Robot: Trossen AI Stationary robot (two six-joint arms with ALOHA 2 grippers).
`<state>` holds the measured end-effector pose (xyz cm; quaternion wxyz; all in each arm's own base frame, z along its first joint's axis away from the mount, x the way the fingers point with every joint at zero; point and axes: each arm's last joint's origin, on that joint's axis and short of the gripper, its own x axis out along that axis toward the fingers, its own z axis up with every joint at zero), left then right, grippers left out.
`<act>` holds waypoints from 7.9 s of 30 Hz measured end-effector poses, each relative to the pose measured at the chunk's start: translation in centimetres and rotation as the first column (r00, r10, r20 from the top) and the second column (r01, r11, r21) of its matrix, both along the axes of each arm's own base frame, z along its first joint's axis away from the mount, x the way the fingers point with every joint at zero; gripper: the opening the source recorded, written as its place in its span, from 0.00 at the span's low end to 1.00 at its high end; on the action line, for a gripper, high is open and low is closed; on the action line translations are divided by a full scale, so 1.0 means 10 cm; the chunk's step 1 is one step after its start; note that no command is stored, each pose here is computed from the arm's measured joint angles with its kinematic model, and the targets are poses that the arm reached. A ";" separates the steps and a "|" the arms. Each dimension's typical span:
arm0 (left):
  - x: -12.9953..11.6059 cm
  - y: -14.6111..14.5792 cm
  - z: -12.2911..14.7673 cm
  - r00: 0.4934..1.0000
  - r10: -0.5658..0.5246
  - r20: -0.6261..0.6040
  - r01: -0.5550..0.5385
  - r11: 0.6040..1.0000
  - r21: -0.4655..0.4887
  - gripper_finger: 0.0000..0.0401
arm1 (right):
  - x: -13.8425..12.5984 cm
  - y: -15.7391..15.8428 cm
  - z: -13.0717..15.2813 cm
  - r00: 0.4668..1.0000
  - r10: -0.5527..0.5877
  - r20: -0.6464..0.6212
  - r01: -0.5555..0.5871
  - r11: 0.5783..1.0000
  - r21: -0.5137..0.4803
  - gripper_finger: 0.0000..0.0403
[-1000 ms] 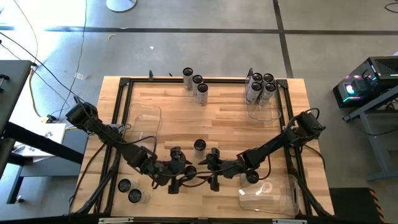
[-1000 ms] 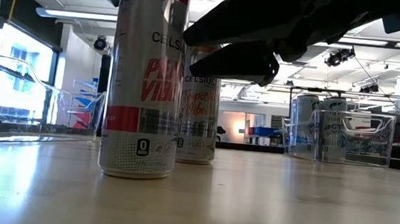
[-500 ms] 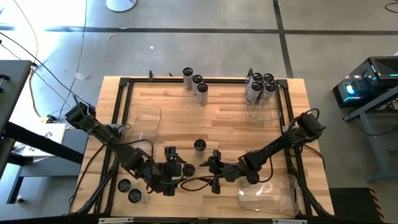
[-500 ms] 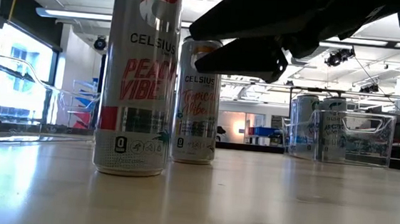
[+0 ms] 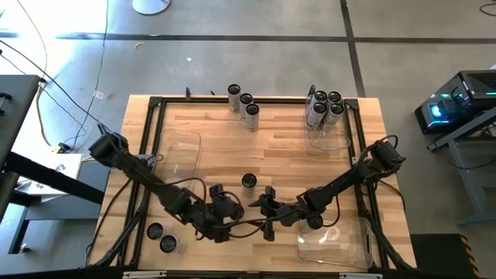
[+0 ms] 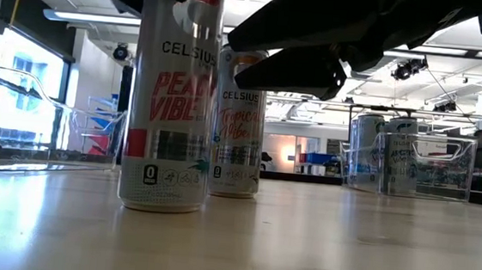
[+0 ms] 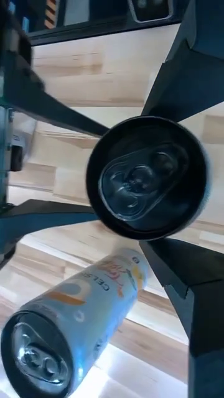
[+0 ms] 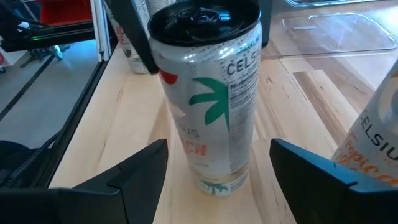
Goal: Sort soda cans
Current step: Put the white-pink soda can into the middle transparent bin
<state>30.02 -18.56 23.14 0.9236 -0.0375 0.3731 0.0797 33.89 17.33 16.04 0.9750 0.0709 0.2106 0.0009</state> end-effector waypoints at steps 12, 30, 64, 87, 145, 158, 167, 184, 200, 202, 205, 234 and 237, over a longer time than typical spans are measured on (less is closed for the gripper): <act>0.10 0.05 -0.01 1.000 0.011 0.029 -0.010 1.000 -0.017 0.69 | 0.00 0.00 0.00 1.000 0.000 0.000 0.000 1.000 0.000 0.69; -0.53 0.21 0.93 0.995 0.040 -0.089 -0.039 0.999 0.016 0.61 | 0.00 0.00 0.00 1.000 0.003 -0.001 -0.003 1.000 0.001 0.69; -2.09 1.83 0.48 0.828 0.560 0.019 -0.559 0.824 0.093 0.61 | 0.04 -0.08 0.00 1.000 -0.024 -0.003 0.024 1.000 0.003 0.69; -1.79 2.23 0.26 0.915 0.399 -0.057 -0.401 0.915 -0.036 0.61 | 0.07 -0.13 0.00 0.999 -0.040 0.002 0.040 0.999 0.010 0.69; -1.36 2.41 0.11 0.907 0.415 -0.066 -0.418 0.908 -0.025 0.74 | 0.06 -0.13 0.00 0.998 -0.067 -0.007 0.067 0.996 0.063 0.69; -1.42 2.40 0.30 0.900 0.436 -0.006 -0.436 0.900 -0.012 0.76 | 0.06 -0.13 0.00 0.998 -0.066 -0.008 0.066 0.996 0.063 0.69; -1.52 2.29 0.66 0.901 0.429 0.059 -0.430 0.903 0.010 0.76 | 0.06 -0.13 0.00 0.998 -0.066 -0.007 0.066 0.996 0.064 0.69; -1.28 1.16 0.87 0.997 0.006 -0.081 -0.019 0.986 -0.167 0.66 | 0.06 -0.13 0.00 0.998 -0.068 -0.004 0.068 0.996 0.064 0.69; -0.73 -0.48 0.28 0.738 -0.450 -0.502 0.524 0.852 0.007 0.62 | 0.07 -0.14 0.00 0.999 -0.047 0.000 0.047 0.999 0.013 0.69; -0.64 -0.47 0.23 0.734 -0.419 -0.534 0.503 0.864 0.014 0.62 | 0.08 -0.16 0.00 0.999 -0.045 0.002 0.045 0.999 -0.001 0.69; -0.50 -0.43 0.27 0.765 -0.381 -0.520 0.449 0.893 0.007 0.63 | 0.11 -0.22 0.00 0.999 -0.044 0.002 0.044 0.999 -0.022 0.69; -0.72 -0.73 0.88 0.794 -0.103 -0.599 -0.214 0.875 -0.434 0.64 | 0.25 -0.54 0.01 1.000 0.025 0.000 -0.024 0.991 -0.135 0.69; -0.77 -0.73 0.87 0.771 -0.063 -0.634 -0.265 0.873 -0.409 0.64 | 0.26 -0.55 0.03 0.999 0.023 0.024 -0.020 0.992 -0.128 0.69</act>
